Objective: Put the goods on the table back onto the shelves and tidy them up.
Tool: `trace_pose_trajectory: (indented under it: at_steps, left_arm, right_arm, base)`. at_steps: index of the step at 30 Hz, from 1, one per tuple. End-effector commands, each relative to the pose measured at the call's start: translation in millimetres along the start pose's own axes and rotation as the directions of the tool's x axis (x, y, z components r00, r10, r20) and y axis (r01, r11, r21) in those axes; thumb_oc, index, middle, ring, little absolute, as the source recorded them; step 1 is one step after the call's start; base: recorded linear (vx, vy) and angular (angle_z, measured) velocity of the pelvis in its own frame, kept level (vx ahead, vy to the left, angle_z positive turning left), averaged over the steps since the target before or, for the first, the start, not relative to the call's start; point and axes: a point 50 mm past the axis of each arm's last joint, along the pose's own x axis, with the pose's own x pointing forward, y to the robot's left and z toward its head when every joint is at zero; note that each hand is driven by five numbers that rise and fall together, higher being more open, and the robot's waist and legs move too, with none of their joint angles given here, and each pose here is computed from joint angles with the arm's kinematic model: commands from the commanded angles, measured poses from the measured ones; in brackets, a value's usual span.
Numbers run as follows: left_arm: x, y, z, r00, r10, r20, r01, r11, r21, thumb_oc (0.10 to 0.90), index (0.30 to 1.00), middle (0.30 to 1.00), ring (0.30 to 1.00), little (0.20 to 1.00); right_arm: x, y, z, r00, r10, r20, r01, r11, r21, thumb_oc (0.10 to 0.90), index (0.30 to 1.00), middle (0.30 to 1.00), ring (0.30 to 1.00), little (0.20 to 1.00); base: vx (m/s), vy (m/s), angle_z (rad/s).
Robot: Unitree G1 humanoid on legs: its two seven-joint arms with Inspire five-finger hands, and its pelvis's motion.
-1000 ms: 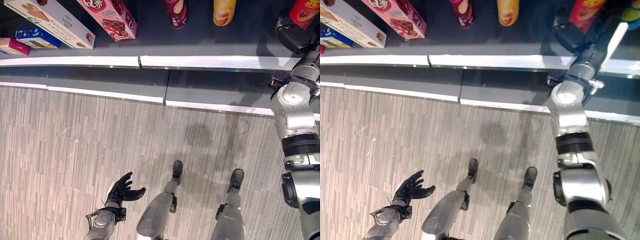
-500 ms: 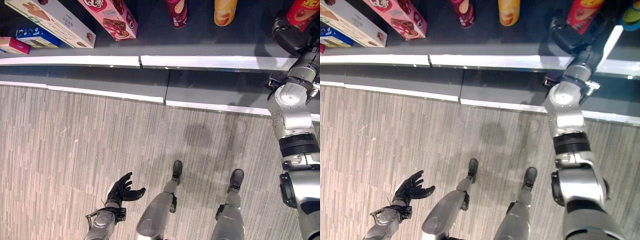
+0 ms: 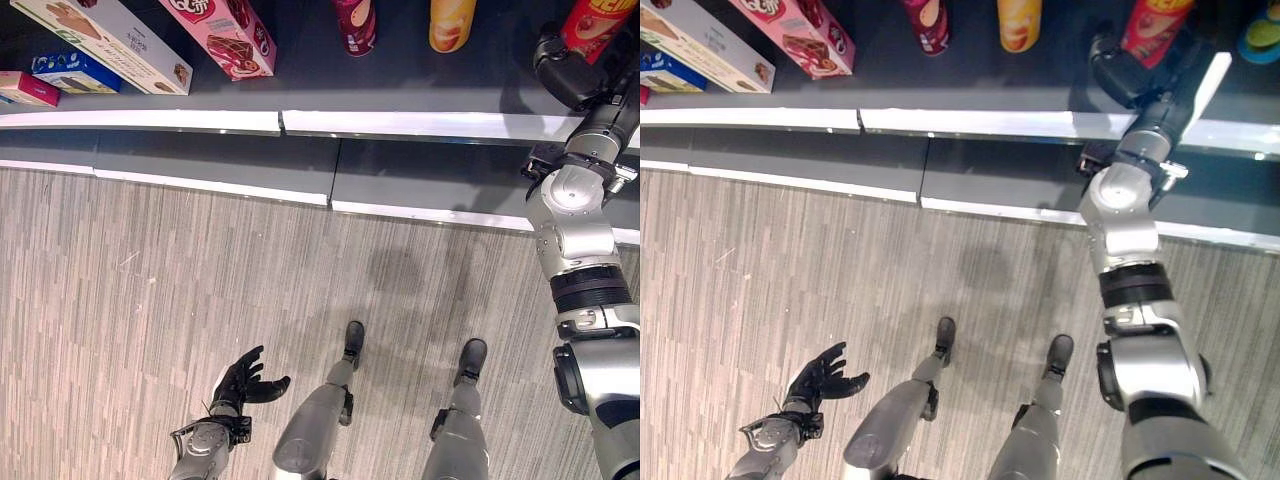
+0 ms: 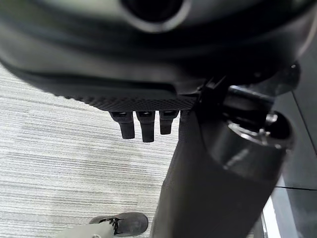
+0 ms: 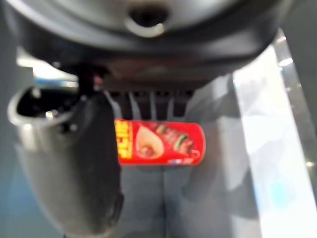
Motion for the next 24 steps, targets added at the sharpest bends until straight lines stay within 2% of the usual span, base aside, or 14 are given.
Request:
trace_pose_trajectory:
  at_steps: [1, 24]
  left_arm:
    - [-8.6, 23.9, -5.5, 0.999, 0.052, -0.010, -0.051, 0.997, 0.062, 0.800, 0.900, 0.900, 0.900, 0.900]
    - [-8.8, 23.4, -6.4, 0.998, 0.054, -0.013, -0.053, 0.997, 0.055, 0.800, 0.900, 0.900, 0.900, 0.900]
  right_arm:
    - [22.6, 12.1, 68.8, 0.970, 0.024, 0.243, -0.046, 0.995, 0.087, 0.800, 0.900, 0.900, 0.900, 0.900]
    - [23.3, 14.5, 65.1, 0.976, 0.035, 0.216, -0.060, 0.992, 0.107, 0.800, 0.900, 0.900, 0.900, 0.900]
  base:
    - [0.00, 0.000, 0.00]
    - [0.00, 0.000, 0.00]
